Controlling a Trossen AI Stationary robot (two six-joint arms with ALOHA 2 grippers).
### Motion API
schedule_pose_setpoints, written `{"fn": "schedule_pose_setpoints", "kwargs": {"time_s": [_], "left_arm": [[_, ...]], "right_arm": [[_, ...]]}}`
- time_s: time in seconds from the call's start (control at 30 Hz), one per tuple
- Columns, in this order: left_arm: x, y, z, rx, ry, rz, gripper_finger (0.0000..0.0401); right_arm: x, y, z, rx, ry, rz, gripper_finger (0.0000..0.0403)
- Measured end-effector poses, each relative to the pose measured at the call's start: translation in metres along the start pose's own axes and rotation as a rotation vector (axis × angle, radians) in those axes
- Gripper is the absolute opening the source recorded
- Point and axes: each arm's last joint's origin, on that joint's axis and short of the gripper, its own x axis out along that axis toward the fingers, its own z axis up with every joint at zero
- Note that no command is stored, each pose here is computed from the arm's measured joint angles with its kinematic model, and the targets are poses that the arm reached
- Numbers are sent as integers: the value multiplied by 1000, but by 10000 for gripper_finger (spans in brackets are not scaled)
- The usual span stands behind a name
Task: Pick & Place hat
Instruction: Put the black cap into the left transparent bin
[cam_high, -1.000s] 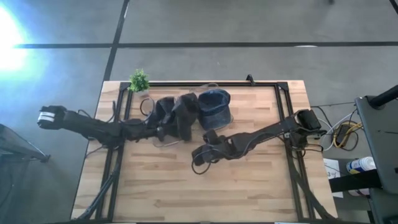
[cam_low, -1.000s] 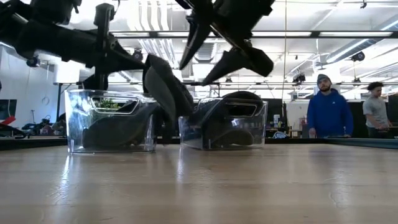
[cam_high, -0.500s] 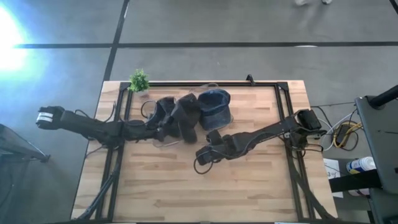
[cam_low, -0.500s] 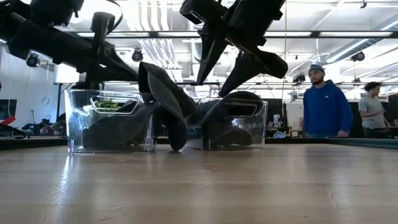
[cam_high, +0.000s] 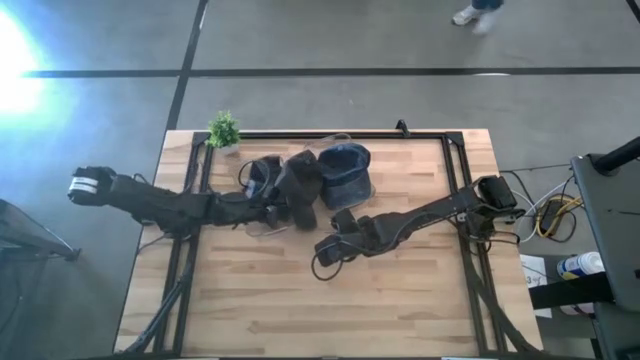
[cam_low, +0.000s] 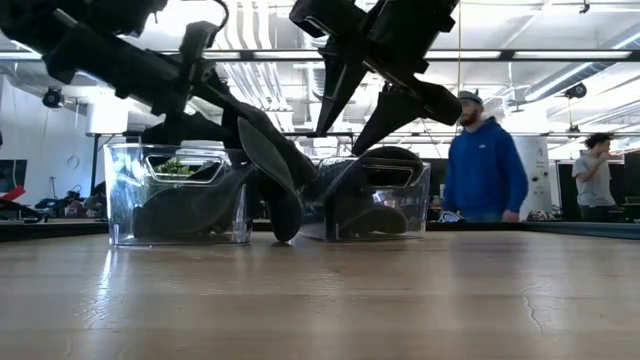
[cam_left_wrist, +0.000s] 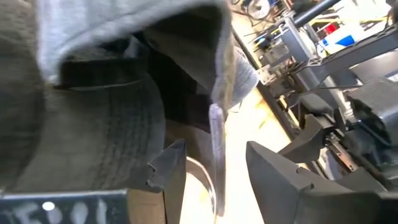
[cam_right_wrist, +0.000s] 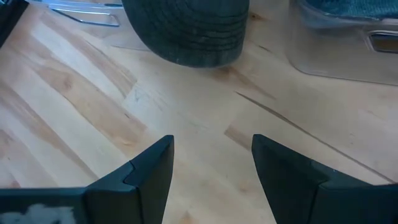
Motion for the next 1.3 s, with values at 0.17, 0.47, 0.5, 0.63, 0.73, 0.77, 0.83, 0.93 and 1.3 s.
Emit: {"fn": "schedule_pose_setpoints", "kwargs": {"time_s": [0.17, 0.47, 0.5, 0.63, 0.73, 0.77, 0.83, 0.93, 1.3], "left_arm": [[13, -2, -2, 26, 15, 39, 151], [20, -14, 3, 85, 12, 16, 13], [19, -14, 4, 85, 9, 13, 12], [9, -19, 11, 68, -18, -29, 7], [-4, -28, 20, 56, -58, -99, 6], [-9, -31, 23, 56, -76, -127, 6], [-21, -37, 29, 57, -103, -177, 6], [-41, -43, 33, 43, -139, -228, 6], [-102, -45, 13, 140, -243, -190, 6]], "right_arm": [[0, 0, -1, -6, 2, -2, 214], [-1, -3, -4, -33, 16, -33, 214], [-1, -3, -4, -34, 17, -35, 214], [-1, -3, -4, -43, 17, -36, 214], [-2, -4, -4, -46, 18, -41, 214], [-2, -4, -4, -47, 18, -41, 214], [-2, -4, -4, -48, 18, -41, 214], [-2, -4, -4, -48, 18, -41, 214], [-2, -3, -4, -45, 16, -36, 214]]}}
